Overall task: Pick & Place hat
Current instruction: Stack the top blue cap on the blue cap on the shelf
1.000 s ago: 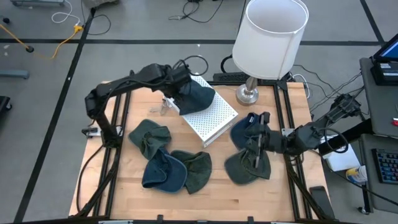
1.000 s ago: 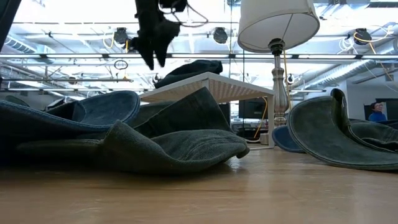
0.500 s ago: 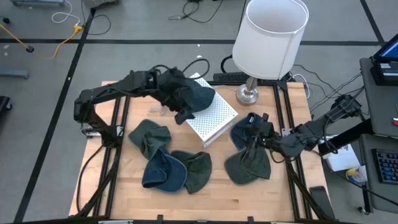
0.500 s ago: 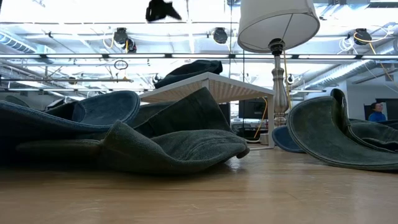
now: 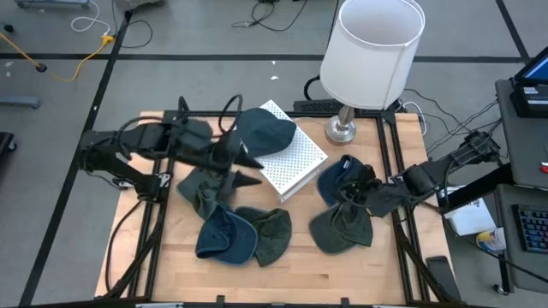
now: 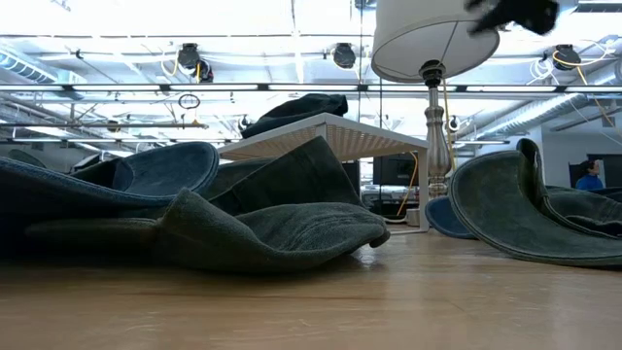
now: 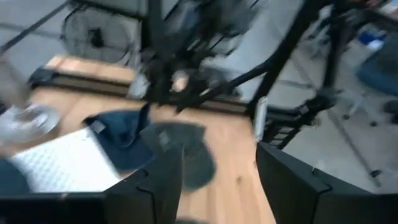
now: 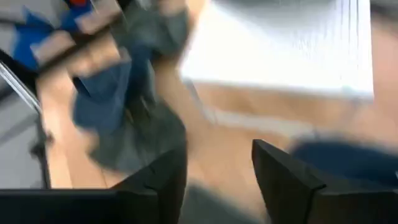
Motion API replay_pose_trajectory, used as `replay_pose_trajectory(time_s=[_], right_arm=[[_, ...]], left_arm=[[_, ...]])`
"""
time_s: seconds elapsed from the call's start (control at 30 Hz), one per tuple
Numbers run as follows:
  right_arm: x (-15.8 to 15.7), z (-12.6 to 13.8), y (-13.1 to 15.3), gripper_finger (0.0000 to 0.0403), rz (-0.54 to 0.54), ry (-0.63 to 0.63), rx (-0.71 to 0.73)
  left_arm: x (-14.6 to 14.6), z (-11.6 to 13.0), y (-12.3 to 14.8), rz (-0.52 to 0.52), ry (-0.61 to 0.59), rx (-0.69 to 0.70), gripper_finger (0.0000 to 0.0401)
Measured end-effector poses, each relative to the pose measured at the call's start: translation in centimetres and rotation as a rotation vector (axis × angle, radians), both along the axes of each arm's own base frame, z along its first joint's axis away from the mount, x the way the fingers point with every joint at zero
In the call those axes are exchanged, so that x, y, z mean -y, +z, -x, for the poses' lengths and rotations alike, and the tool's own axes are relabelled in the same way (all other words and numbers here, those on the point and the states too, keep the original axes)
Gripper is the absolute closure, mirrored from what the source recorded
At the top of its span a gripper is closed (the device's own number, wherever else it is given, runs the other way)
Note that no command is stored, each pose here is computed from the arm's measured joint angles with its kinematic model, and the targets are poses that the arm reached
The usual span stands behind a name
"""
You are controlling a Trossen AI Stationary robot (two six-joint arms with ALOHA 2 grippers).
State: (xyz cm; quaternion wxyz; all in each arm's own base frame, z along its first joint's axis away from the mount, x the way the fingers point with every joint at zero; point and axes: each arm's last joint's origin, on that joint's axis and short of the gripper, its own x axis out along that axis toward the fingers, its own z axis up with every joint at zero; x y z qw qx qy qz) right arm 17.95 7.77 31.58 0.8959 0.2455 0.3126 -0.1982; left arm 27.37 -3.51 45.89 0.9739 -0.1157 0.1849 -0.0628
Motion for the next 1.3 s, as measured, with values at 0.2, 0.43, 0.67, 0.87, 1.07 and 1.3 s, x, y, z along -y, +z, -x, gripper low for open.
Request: replay_pose_trajectory(time_s=[0.2,0.43,0.67,0.87,1.07,1.3], right_arm=[[1.3,1.6,-1.3,0.018,-0.052,0.023,-0.276],[1.9,3.0,-1.9,0.0183,0.098,0.309,-0.501],[2.1,3.7,-2.1,0.0192,0.297,0.66,-0.629],[2.3,3.9,-2.9,0.0192,0.364,0.778,-0.702],[2.5,4.0,-6.4,0.0194,0.369,0.834,-0.774],[2.9,3.9,-9.5,0.0195,0.382,0.867,-0.848]], left_arm=[[1.9,1.6,-0.4,0.02,-0.063,0.007,0.0223],[3.1,3.6,-2.1,0.063,-0.049,-0.011,0.024],[3.7,5.2,-3.2,0.088,-0.055,-0.01,0.0237],[4.2,5.6,-3.4,0.088,-0.082,-0.023,0.0223],[4.4,5.7,-3.3,0.075,-0.094,-0.018,0.0217],[4.4,5.7,-3.3,0.076,-0.094,-0.019,0.0217]])
